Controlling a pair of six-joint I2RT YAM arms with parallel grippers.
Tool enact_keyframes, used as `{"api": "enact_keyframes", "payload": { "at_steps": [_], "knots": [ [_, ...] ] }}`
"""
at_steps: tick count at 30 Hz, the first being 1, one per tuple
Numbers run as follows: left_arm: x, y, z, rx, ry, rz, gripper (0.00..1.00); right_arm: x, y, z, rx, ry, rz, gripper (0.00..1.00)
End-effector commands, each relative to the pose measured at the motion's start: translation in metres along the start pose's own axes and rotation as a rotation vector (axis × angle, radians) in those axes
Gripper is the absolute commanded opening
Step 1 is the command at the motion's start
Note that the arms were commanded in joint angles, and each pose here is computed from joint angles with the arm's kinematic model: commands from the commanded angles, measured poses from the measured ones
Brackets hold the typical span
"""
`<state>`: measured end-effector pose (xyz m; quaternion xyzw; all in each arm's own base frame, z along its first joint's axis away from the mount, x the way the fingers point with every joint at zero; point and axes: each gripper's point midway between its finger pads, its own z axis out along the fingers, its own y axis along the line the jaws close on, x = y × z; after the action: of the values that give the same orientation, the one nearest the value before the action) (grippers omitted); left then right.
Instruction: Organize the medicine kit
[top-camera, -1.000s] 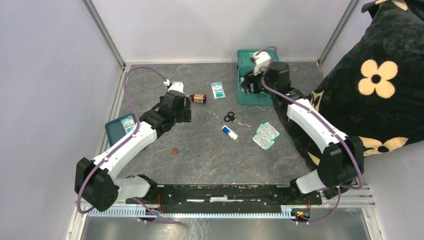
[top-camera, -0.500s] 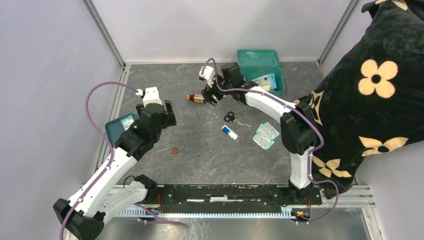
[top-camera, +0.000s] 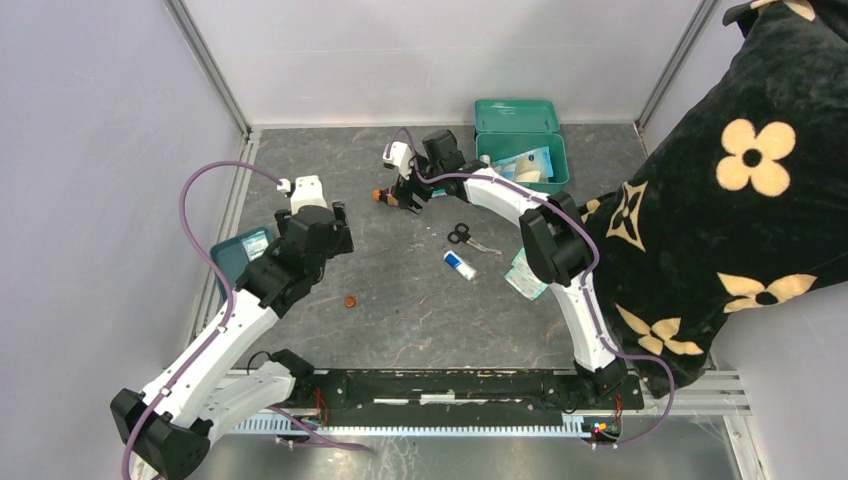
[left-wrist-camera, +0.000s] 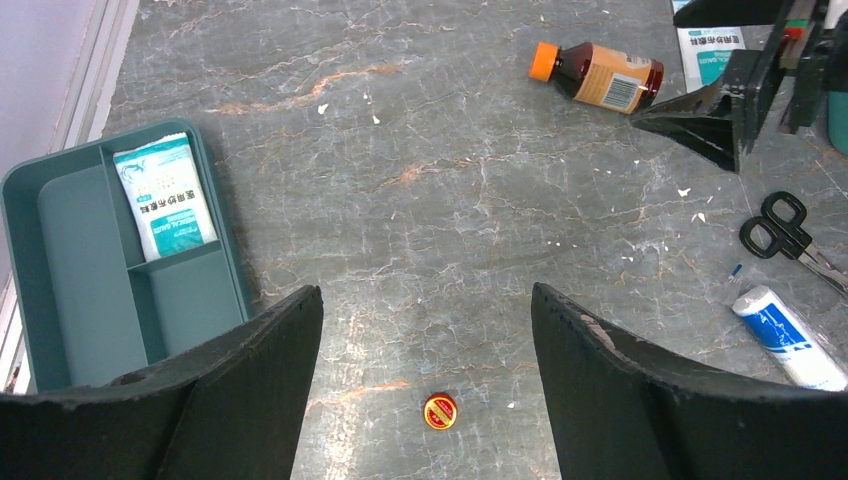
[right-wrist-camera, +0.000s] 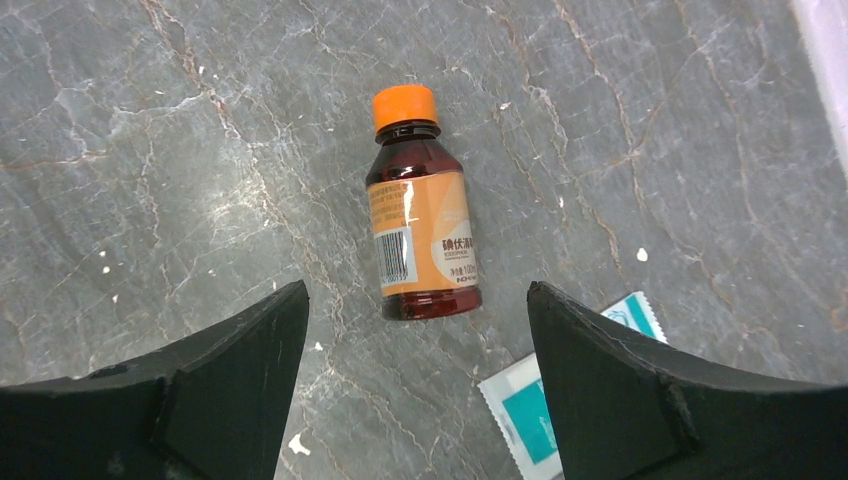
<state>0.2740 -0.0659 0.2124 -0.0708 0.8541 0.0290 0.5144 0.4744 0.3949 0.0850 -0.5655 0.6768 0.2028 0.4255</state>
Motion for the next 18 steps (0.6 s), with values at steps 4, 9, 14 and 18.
{"api": "enact_keyframes", "payload": {
  "at_steps": [4, 9, 14, 18],
  "knots": [
    [-0.008, 0.004, -0.004, -0.012, -0.039, -0.064, 0.83, -0.02, -0.017, 0.026, 0.019, -0.108, 0.046, 0.84],
    [-0.004, 0.0, 0.0, -0.008, -0.017, -0.047, 0.83, -0.005, -0.008, 0.04, -0.01, -0.111, 0.114, 0.81],
    [-0.003, -0.001, 0.001, -0.008, -0.01, -0.041, 0.83, 0.002, -0.008, 0.04, 0.018, -0.094, 0.154, 0.72],
    [-0.003, -0.001, 0.003, -0.012, -0.005, -0.036, 0.83, 0.008, -0.002, 0.03, 0.044, -0.089, 0.181, 0.59]
  ]
}}
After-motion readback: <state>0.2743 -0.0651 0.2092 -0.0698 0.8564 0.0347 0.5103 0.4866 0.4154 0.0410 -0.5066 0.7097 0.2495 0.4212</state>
